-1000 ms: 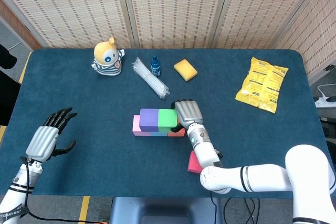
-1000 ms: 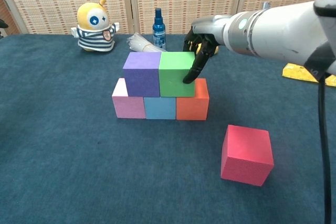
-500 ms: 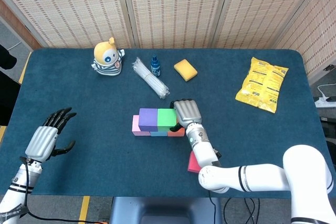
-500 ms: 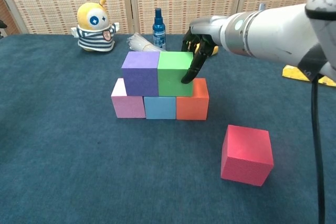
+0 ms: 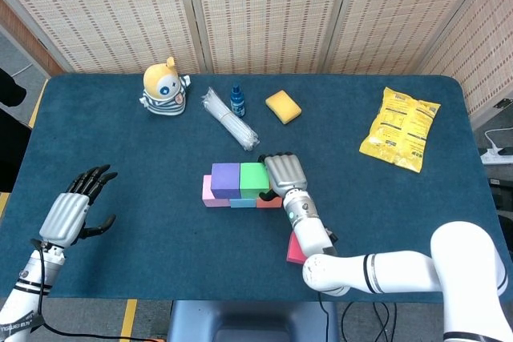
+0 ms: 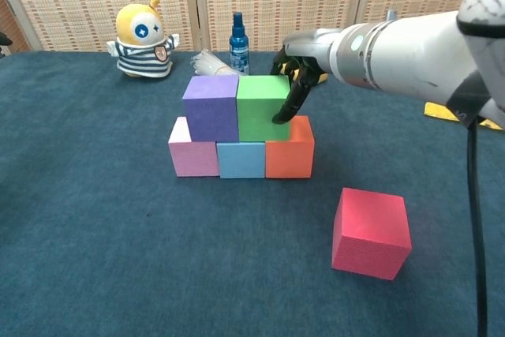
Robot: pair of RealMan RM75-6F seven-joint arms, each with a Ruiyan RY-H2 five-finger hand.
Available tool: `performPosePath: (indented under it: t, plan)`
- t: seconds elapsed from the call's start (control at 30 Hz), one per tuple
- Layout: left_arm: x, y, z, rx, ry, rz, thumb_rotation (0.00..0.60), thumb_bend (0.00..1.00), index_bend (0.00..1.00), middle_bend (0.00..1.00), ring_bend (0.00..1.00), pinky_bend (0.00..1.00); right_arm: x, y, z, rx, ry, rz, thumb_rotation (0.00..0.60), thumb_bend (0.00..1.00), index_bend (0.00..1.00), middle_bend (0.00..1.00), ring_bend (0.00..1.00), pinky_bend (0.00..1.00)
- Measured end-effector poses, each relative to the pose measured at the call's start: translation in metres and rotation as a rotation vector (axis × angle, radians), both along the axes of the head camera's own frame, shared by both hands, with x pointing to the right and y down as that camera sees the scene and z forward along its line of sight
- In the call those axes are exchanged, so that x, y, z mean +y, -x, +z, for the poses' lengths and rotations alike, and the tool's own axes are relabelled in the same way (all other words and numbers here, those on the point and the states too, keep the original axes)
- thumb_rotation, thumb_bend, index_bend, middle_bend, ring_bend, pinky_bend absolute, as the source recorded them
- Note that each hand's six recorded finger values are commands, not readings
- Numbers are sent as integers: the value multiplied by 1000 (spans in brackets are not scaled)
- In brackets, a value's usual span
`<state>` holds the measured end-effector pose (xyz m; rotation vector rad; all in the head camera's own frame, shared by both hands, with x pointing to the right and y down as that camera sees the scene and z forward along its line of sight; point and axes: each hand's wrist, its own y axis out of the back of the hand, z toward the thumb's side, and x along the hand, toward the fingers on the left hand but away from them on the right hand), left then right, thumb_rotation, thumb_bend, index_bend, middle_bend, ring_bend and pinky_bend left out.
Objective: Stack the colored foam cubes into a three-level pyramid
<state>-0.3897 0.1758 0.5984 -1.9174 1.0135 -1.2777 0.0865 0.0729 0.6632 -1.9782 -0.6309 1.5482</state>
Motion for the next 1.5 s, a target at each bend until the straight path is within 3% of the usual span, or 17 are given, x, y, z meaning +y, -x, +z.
performPosePath:
  t: [0.3,0.5,1.13,1.37,1.5]
  plan:
    - [-1,-2,0,1,0,8,600,339,120,16,0,97,4,-2,-2,2,4,-17,600,307,111,375,288,275]
    - [-1,-5,0,-4,2,21,600,339,115,15,0,97,5,-3,-2,3,5,-22,600,307,30,335,251,244]
    - [-2,-8,0,-3,3,27,600,339,112,13,0,95,9,-4,-1,8,13,-36,600,295,0,200,154,201]
    - [-2,-8,0,-5,3,29,600,339,111,13,0,95,11,-3,-1,5,15,-39,600,259,0,112,90,166]
    - [-2,-7,0,-5,2,28,600,340,109,13,0,95,11,-5,-4,-4,21,-37,600,184,0,63,45,155]
